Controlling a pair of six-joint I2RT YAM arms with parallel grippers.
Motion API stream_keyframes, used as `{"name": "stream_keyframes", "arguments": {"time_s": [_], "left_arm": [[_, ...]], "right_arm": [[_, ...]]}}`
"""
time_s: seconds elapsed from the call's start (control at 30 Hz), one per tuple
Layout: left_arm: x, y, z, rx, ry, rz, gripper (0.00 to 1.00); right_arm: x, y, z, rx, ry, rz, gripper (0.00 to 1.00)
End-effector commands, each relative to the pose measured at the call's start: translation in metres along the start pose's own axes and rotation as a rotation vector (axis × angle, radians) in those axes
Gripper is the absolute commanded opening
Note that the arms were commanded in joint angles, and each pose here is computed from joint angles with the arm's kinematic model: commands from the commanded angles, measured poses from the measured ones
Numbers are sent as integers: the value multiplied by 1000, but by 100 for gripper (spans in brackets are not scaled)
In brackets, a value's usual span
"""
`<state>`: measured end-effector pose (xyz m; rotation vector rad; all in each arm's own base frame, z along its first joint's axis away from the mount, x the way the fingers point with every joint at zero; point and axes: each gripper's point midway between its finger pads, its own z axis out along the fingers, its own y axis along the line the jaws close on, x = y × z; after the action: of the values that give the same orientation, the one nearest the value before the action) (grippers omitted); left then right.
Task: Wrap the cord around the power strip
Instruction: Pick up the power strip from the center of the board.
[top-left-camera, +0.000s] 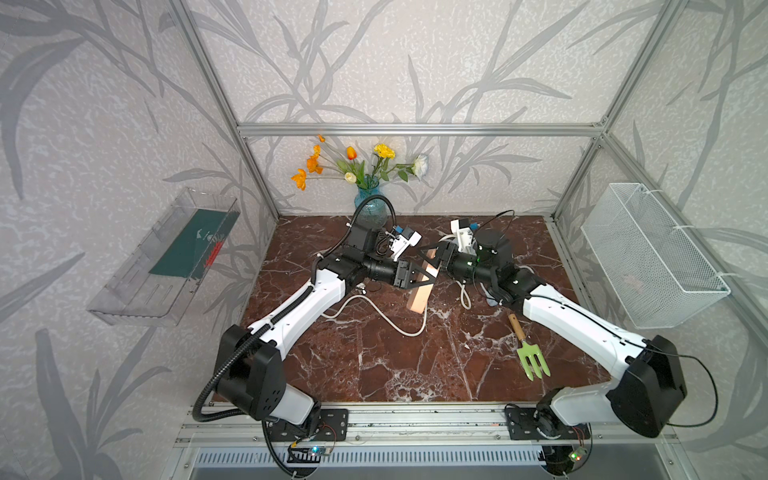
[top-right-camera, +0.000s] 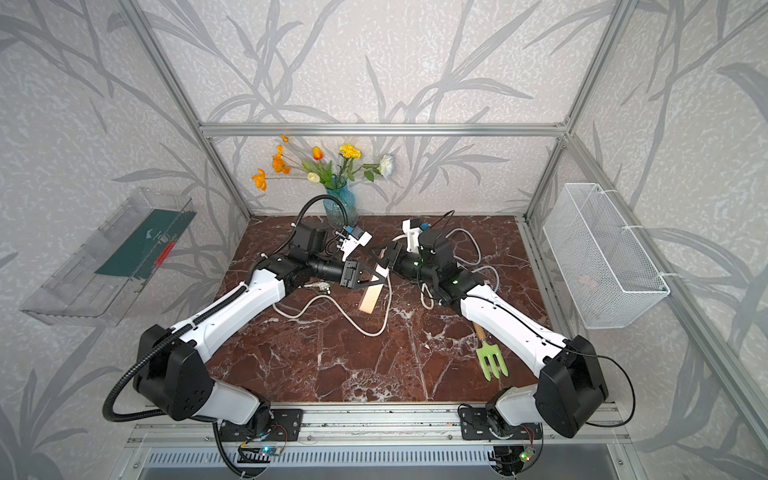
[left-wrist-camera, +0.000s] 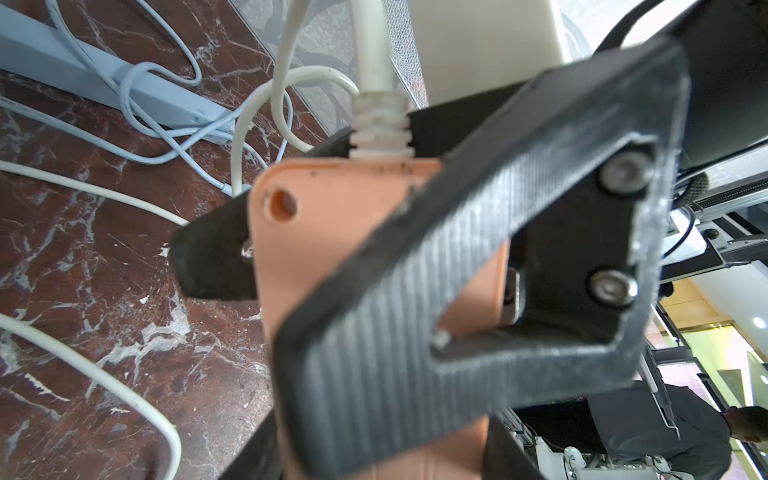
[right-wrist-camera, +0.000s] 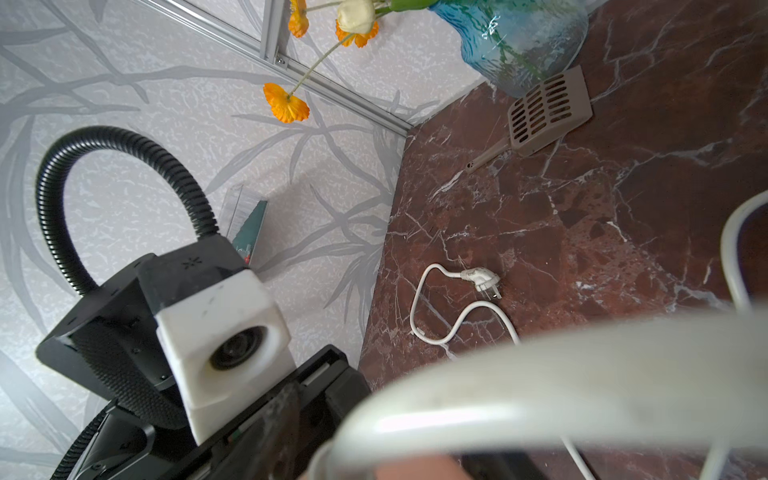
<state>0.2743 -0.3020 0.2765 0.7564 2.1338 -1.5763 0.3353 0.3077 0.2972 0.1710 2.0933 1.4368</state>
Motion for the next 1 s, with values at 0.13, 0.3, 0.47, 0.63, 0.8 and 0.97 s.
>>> {"name": "stream_keyframes", "arguments": {"time_s": [0.13,0.3,0.47,0.63,0.8,0.97], "left_arm": [[1,8,-8,-85,-113,27,81],[-7,7,-14,-117,-143,40,81],[-23,12,-22,-153,-194,28,22],[-47,14,-51,-214,-274,34,0],[-82,11,-93,-301,-324,61,0],[-101,-16,-99,-284,-302,109,0]], "right_arm": [[-43,29,-13,-76,-201,36,29],[-41,28,-7,-86,-189,56,29],[-41,29,-7,-91,-191,52,32],[-48,34,-12,-89,-142,-23,69],[-39,25,-44,-50,-64,-198,80],[-33,-65,-96,398,-159,-426,78]]}}
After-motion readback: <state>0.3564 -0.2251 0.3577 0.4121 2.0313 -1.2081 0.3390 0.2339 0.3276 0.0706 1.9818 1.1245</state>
